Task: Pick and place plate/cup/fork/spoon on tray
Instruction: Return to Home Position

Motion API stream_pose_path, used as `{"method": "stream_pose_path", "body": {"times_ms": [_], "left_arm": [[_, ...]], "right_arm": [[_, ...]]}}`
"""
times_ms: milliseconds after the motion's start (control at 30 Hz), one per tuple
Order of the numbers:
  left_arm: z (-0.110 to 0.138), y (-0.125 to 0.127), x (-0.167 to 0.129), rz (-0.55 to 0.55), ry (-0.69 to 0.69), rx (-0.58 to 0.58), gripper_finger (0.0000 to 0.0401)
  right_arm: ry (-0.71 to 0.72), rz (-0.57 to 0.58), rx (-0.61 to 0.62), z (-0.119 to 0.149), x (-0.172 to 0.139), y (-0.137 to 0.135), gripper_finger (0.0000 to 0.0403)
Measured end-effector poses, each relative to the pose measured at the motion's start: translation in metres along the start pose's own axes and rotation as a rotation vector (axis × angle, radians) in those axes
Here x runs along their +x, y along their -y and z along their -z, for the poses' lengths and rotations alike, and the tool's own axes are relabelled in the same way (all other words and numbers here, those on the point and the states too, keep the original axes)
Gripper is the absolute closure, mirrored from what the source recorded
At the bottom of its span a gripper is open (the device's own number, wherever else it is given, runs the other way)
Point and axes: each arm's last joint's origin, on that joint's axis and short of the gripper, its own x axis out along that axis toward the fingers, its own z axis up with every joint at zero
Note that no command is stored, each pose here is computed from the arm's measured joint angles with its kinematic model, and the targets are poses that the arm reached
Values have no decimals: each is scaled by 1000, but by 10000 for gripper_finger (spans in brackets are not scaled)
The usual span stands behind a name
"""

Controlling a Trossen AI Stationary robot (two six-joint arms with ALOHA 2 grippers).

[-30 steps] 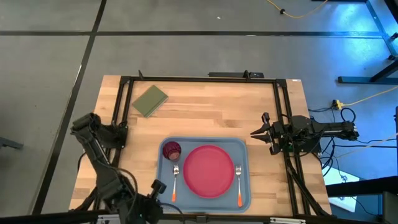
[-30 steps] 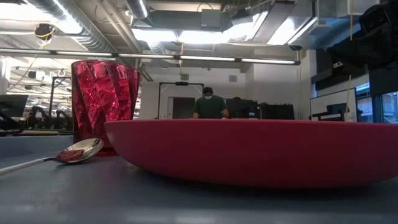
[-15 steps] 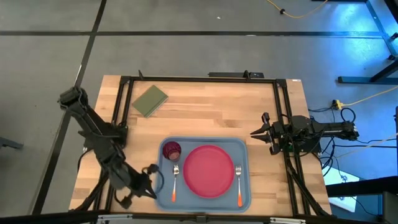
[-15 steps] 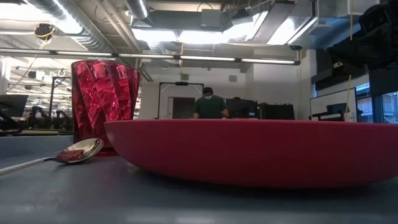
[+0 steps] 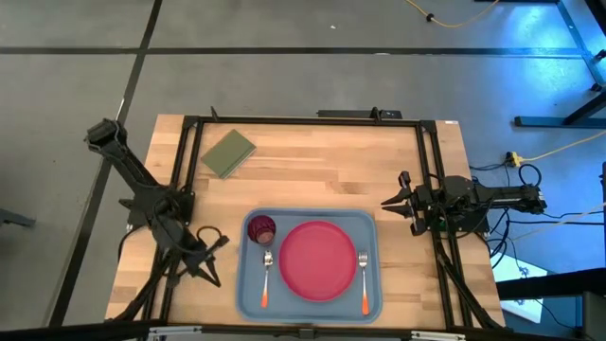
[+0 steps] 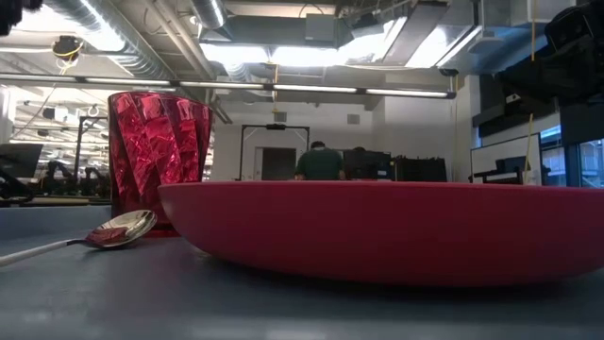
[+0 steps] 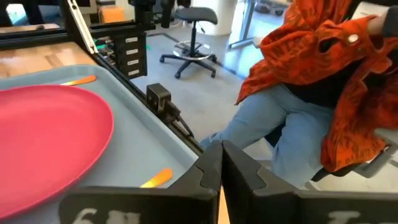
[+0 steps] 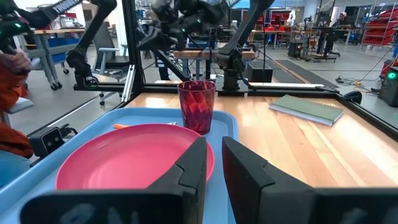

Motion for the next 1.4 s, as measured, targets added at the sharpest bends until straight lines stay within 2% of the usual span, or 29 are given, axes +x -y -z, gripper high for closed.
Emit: {"method": "stream_pose_path", "body": {"times_ms": [167,433,767,933,1100,1400], "left_arm": [[24,-10,-15,37,90,34,400],[52,-27,-30,-2,156,53,400],[58,-49,-38,-114,172,108,400],[58,-58,-41,-93,170,133,400],[62,-67,-44,-118,126,67,400],[67,-72,-52,-147,81,36,399]], "right_arm": [[0,1,0,0,0,0,346],[0,0,0,0,0,0,346],[0,0,0,0,0,0,346],[0,0,0,0,0,0,346],[0,0,0,0,0,0,346],[0,0,0,0,0,0,346]]}}
